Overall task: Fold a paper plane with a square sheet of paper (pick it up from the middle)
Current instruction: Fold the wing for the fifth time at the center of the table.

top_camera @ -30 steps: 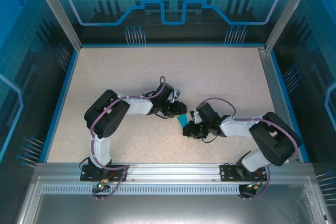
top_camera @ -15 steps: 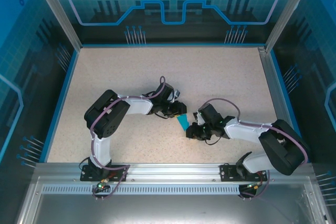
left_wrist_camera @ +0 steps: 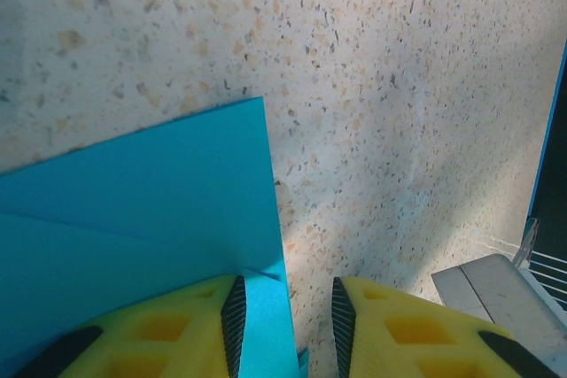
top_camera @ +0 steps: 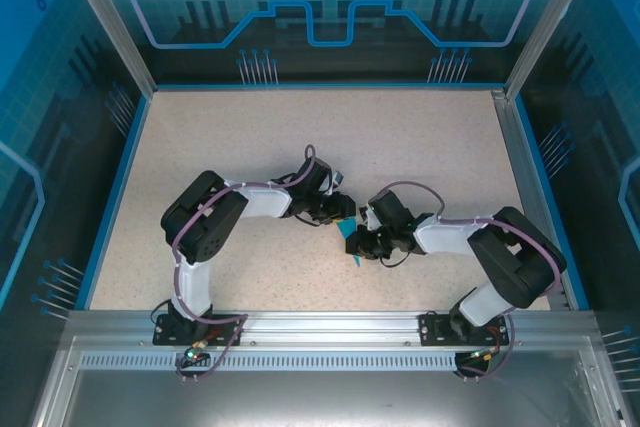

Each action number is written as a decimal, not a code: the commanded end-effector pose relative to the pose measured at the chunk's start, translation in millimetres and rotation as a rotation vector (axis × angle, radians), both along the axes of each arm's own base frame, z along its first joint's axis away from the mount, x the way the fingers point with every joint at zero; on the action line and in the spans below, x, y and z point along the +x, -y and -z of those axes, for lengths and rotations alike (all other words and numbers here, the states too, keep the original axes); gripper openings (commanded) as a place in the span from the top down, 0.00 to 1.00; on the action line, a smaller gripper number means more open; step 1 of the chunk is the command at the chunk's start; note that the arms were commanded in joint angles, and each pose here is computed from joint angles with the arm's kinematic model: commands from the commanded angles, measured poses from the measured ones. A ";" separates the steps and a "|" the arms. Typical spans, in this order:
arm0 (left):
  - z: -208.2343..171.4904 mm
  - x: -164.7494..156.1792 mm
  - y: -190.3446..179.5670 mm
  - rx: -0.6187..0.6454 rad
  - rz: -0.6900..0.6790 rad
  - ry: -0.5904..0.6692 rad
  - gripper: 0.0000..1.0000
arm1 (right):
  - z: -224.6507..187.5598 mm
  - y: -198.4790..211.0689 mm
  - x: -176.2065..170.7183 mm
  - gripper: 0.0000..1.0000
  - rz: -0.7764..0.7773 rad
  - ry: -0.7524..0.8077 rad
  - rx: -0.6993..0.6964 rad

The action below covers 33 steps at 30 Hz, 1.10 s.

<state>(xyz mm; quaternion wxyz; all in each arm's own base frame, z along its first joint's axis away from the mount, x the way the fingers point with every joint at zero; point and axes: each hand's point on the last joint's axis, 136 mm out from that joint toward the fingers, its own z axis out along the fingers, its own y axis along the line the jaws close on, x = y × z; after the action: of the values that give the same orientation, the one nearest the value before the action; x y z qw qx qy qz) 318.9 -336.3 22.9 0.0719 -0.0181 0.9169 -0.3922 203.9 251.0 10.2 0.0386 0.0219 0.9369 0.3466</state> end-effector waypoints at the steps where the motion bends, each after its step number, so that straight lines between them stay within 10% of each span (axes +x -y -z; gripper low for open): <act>1: 53.4 -17.0 -30.8 0.183 -0.040 -0.103 0.65 | 24.6 22.8 -32.4 0.83 -0.025 -0.110 -0.085; 12: 57.3 -14.3 -31.6 0.194 -0.056 -0.109 0.65 | 22.3 46.9 -69.6 0.79 -0.090 -0.137 -0.080; 33: 7.3 -0.5 -11.9 0.117 -0.014 -0.032 0.59 | -22.9 87.1 -2.8 0.72 0.190 0.079 -0.165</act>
<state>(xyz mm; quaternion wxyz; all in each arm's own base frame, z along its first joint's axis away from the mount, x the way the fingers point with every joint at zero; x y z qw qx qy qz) 320.4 -338.0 26.0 0.0635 -0.0208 0.9219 -0.3817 197.8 171.1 34.2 0.1051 0.0763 0.9522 0.2766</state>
